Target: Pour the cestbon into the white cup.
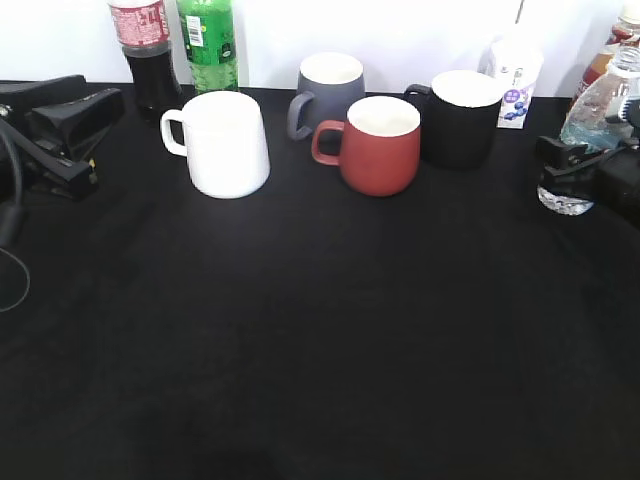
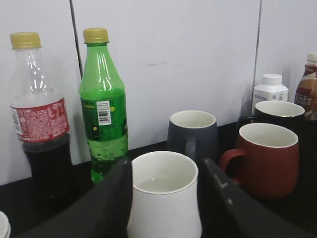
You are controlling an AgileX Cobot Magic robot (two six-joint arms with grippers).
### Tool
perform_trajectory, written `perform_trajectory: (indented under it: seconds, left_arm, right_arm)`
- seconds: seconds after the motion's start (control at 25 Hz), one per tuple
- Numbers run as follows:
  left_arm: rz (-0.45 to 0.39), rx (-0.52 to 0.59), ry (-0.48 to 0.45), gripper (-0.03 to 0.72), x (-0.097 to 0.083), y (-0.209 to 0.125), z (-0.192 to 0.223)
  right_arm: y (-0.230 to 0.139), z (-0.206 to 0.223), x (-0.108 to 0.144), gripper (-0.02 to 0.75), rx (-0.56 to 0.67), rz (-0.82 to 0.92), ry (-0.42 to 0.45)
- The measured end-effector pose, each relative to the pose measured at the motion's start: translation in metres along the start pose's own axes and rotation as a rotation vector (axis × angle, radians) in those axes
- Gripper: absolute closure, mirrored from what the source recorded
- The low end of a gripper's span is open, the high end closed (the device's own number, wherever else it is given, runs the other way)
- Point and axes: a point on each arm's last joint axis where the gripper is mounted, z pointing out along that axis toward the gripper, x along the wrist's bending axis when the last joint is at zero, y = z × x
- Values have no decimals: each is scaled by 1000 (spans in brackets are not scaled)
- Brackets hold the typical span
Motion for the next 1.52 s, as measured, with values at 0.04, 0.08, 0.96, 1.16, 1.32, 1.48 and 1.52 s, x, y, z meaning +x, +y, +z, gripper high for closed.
perform_trajectory:
  seconds: [0.04, 0.08, 0.96, 1.16, 1.32, 1.48, 1.52]
  left_arm:
    - [0, 0, 0, 355, 0, 0, 0]
    - [0, 0, 0, 355, 0, 0, 0]
    - [-165, 723, 154, 356, -42, 84, -50]
    - [-141, 624, 192, 356, -37, 122, -161]
    - [-130, 606, 102, 356, -44, 92, -228]
    - [-111, 534, 58, 356, -46, 70, -246]
    - [-109, 532, 58, 356, -46, 69, -246]
  right_arm:
    - [-4, 0, 0, 138, 44, 19, -5]
    - [-5, -1, -1, 121, 71, 45, -11]
    - [119, -176, 62, 143, 329, 171, -64]
    - [127, -302, 68, 143, 325, 118, 54]
    - [88, -383, 57, 143, 374, 112, 76]
    - [85, -383, 51, 144, 340, 73, 21]
    - [86, -379, 49, 144, 300, 60, 6]
